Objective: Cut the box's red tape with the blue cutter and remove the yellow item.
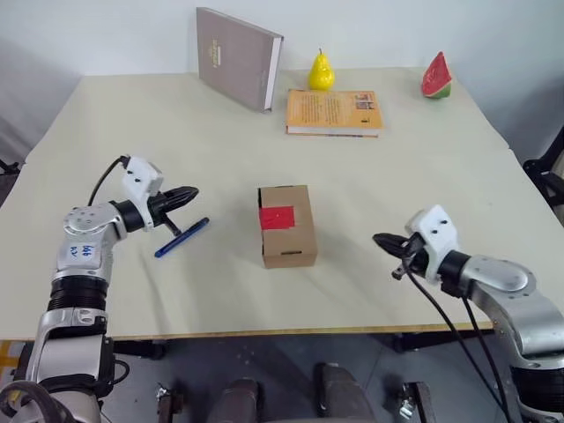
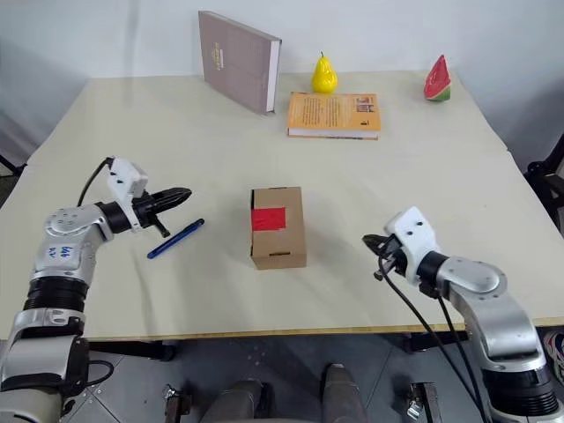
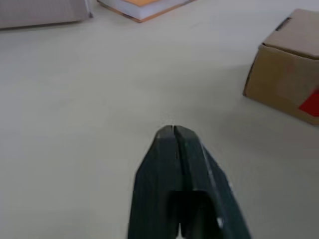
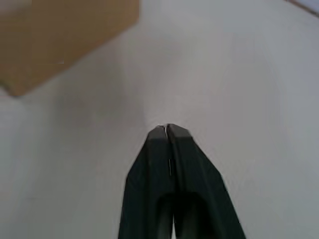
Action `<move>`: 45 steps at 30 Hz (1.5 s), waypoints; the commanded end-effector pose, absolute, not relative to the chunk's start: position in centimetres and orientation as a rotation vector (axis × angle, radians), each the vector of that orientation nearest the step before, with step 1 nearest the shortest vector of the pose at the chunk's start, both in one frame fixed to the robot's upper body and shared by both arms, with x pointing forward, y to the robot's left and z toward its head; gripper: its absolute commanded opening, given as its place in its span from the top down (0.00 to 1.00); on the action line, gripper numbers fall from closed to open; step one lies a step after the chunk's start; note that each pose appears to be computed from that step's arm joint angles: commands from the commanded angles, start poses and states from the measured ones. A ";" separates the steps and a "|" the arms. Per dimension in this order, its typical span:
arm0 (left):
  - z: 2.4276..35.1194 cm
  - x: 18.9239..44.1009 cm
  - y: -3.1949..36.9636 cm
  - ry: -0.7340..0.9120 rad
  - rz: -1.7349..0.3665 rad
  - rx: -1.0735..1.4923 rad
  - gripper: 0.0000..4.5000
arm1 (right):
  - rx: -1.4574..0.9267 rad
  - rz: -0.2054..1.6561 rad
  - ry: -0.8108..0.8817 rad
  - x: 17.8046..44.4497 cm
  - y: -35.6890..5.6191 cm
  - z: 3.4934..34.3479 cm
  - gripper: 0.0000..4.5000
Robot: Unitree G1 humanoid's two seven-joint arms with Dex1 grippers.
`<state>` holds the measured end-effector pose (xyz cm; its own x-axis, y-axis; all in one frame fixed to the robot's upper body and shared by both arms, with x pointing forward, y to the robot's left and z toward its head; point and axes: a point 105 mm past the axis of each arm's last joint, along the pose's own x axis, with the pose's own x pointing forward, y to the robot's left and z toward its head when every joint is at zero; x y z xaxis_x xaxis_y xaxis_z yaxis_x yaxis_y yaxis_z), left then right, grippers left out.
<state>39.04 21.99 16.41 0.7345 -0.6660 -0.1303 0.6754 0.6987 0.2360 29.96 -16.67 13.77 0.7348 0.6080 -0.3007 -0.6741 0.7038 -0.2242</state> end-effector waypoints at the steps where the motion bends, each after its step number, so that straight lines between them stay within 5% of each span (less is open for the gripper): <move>1: 17.8 39.6 21.1 -0.014 -0.770 0.312 0.99 | -0.335 0.800 0.199 29.1 -14.5 14.4 1.00; 17: 17.4 40.9 11.0 0.026 -1.089 0.238 0.99 | -0.321 0.852 0.180 30.9 -8.7 13.5 1.00; 27: 19.1 43.4 7.4 -0.101 -0.981 0.190 0.99 | -0.275 0.988 0.119 29.5 -2.1 15.3 1.00; 39: 20.6 43.9 15.8 -0.090 -0.805 0.245 0.99 | -0.466 0.822 0.140 31.5 -10.5 17.5 1.00; 45: 20.6 41.7 20.5 -0.002 -0.803 0.264 0.99 | -0.566 0.672 0.078 36.8 -14.0 19.8 1.00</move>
